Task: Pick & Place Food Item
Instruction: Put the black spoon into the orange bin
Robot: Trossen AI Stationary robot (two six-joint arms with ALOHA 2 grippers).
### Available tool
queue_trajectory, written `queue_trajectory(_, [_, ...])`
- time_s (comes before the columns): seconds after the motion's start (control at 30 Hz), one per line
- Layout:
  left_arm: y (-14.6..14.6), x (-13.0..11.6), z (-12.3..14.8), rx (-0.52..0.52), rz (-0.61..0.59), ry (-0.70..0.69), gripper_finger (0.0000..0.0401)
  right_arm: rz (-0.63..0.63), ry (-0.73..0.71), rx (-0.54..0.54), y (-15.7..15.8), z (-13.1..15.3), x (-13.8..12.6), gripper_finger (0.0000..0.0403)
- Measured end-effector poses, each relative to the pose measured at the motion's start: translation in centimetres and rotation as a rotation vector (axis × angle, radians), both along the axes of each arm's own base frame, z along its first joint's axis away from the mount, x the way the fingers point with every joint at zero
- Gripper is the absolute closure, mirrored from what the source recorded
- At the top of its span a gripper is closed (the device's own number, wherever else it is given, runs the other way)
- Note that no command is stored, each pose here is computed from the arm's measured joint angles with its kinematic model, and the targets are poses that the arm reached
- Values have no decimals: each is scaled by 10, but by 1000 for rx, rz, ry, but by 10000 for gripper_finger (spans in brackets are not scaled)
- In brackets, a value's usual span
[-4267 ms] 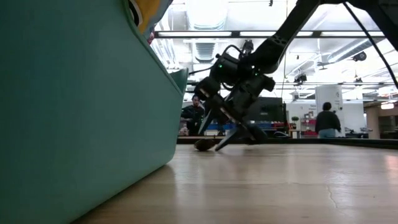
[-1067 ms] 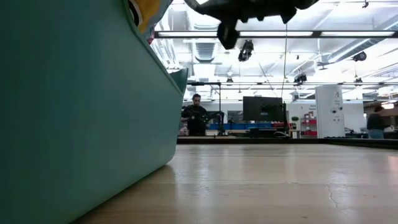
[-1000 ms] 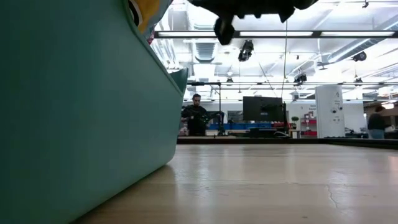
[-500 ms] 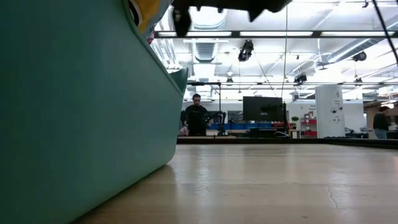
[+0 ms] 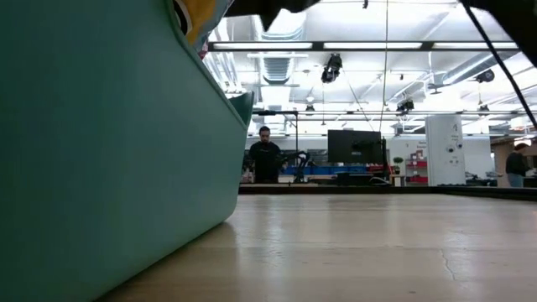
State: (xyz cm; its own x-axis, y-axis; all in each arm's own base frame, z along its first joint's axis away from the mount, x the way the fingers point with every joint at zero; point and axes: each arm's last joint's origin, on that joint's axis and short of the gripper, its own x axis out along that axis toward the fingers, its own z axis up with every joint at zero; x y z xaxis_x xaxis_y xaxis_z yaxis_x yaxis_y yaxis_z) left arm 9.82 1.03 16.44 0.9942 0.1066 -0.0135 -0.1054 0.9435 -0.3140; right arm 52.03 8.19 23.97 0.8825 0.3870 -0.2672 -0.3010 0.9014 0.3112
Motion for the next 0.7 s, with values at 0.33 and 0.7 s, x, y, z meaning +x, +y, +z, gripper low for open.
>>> queue_trajectory(0.33, [0,0,0,0,0,0,162,7,156,-23,10,-19,44,395])
queue_trajectory(0.7, [0,0,0,0,0,3,162,6,219,-33,11,-39,52,395])
